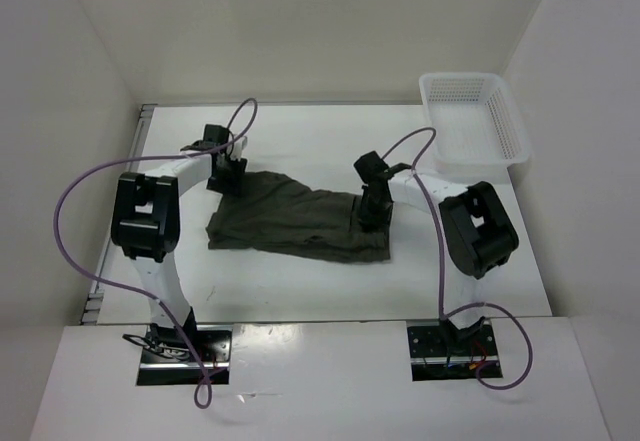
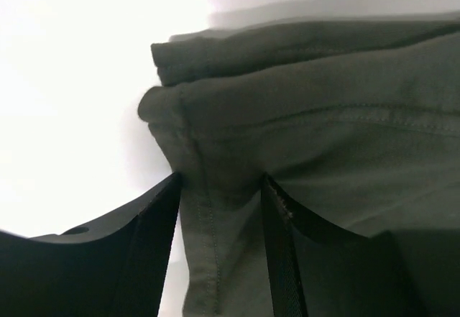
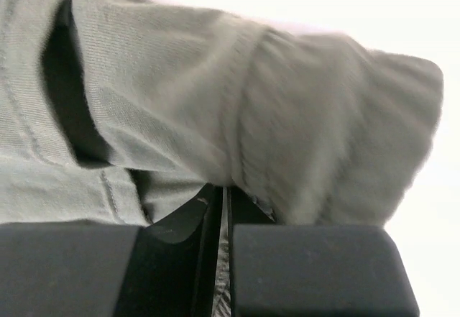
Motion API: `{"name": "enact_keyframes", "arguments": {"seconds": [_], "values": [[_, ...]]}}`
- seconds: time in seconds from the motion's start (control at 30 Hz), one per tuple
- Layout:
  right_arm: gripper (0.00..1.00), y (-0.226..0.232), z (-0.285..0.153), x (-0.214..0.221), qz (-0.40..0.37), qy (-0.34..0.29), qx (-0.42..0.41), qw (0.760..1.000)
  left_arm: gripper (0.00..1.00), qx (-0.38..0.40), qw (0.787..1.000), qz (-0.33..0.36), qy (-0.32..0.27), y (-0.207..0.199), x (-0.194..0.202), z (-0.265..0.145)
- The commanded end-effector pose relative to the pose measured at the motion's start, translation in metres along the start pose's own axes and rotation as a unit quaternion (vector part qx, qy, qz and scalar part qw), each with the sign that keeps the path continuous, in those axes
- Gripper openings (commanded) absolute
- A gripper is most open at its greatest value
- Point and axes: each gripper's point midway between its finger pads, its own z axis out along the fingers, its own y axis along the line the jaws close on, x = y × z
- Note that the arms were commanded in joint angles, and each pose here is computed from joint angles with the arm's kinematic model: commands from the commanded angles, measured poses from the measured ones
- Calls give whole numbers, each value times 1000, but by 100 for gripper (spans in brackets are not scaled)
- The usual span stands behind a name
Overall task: Fold and stack the shorts
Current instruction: Fold the shorts
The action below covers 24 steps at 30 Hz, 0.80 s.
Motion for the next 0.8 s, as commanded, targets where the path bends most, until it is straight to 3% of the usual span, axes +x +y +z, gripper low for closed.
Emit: {"name": "enact_keyframes", "arguments": {"seconds": [0.0, 0.13, 0.2, 0.3, 0.33, 0.4, 0.6, 0.77], "values": [[9, 2, 2, -104, 13, -142, 13, 990, 56, -29, 998, -15, -56, 28, -51, 12], [11, 41, -7, -173, -35, -196, -26, 980, 57, -12, 994, -15, -105, 30, -110, 0], [15, 57, -15, -184, -55, -197, -47, 978, 58, -8, 993, -14, -113, 29, -119, -6], [25, 70, -43, -196, -61, -219, -74, 971, 63, -3, 988, -15, -152, 31, -139, -38], [33, 78, -72, -206, -52, -251, -96, 962, 64, 3, 987, -17, -160, 32, -142, -49], [38, 69, -80, -197, -30, -252, -107, 961, 66, 8, 985, -18, -173, 33, -143, -76], [44, 34, -87, -155, 24, -229, -105, 967, 66, 51, 997, -35, -36, 14, -47, -78], [54, 9, -80, -135, 42, -212, -107, 971, 65, 114, 991, -72, 16, 5, 4, -83]]}}
